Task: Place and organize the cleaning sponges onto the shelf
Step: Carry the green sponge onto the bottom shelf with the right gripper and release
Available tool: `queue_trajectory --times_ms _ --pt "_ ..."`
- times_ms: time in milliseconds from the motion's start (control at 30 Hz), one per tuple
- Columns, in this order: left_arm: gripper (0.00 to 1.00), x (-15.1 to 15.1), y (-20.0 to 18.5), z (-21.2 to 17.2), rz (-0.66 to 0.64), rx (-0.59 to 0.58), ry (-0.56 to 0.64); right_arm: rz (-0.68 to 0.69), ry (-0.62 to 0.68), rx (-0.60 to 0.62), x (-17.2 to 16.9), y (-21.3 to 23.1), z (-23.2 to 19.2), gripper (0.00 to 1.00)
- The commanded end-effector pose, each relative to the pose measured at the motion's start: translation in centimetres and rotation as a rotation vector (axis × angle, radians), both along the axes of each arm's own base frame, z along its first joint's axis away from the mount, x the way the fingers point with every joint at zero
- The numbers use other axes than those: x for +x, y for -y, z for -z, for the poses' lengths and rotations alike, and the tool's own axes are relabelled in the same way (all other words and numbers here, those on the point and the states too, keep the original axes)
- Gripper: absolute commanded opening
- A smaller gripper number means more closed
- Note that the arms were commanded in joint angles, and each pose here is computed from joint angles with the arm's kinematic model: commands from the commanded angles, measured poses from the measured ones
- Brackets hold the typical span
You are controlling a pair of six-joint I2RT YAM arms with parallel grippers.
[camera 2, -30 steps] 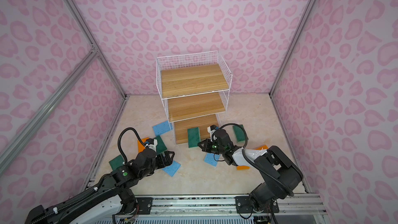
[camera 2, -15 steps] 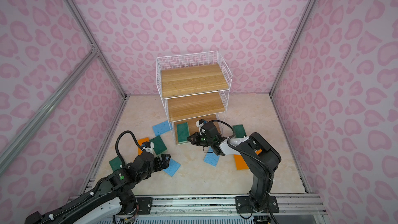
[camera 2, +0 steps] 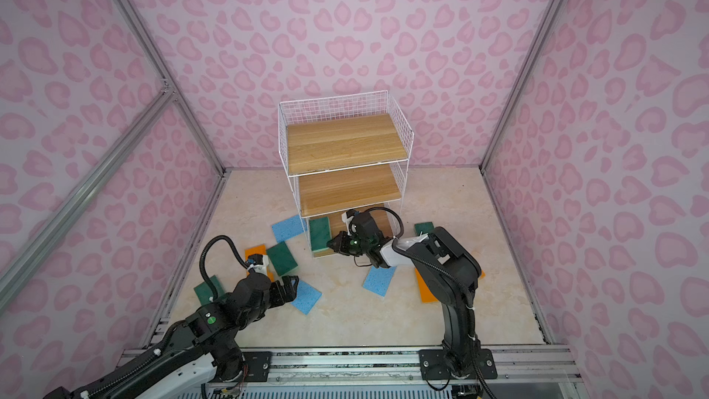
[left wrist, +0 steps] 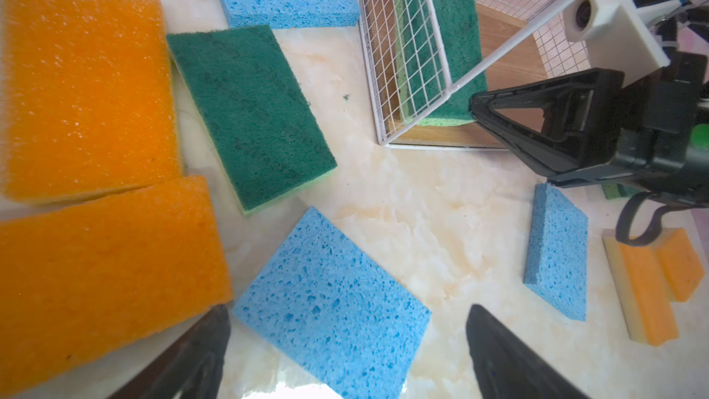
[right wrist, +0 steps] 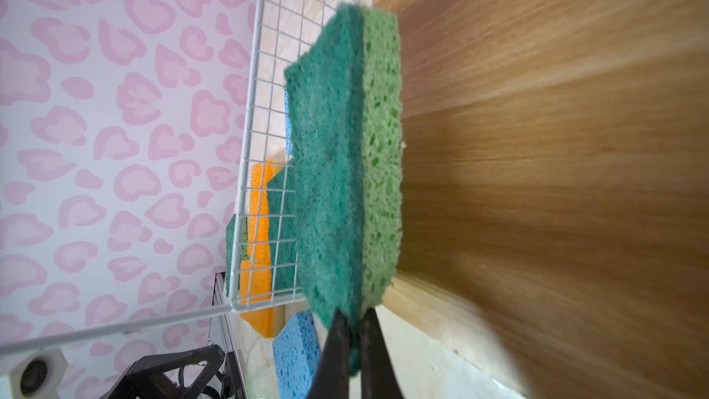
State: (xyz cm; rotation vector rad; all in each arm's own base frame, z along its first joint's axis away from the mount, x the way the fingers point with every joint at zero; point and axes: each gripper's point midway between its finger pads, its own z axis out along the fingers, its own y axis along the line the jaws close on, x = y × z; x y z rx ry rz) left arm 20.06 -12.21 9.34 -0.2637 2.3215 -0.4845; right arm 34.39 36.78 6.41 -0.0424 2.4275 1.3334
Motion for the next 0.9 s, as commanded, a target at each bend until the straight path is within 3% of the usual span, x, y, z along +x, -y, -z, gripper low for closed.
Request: queue_trajectory --times_ms 0,200,300,433,500,633,867 --pt "0.97 0.1 -0.5 -0.2 -0.014 0.022 0.01 -0.002 -0.019 -0.008 -0.1 -0.2 0.7 0.0" --pt "0.97 0.3 -0.7 -0.4 -0.016 0.031 0.013 -0.003 -0.023 -0.037 0.2 -0.1 1.4 0.01" --pt "0.97 0.3 -0.8 -0.3 -0.023 0.035 0.012 0.005 -0.022 -0.063 0.3 0.1 1.8 0.14" --pt "0.97 0.3 -0.8 0.0 -0.026 0.03 0.006 0.005 -0.013 -0.085 0.3 0.4 1.9 0.45" --pt "0.97 0.3 -0.9 0.0 -0.031 0.031 0.005 0.005 -0.005 -0.093 0.2 0.6 1.8 0.53" --pt "0.98 0.3 -1.7 0.0 -0.062 0.049 -0.008 0.015 0.02 -0.109 0.2 1.1 1.3 0.63" --pt "0.99 0.6 -2.5 -0.5 -0.081 0.038 -0.028 0.016 0.05 -0.116 -0.3 1.8 0.3 0.69"
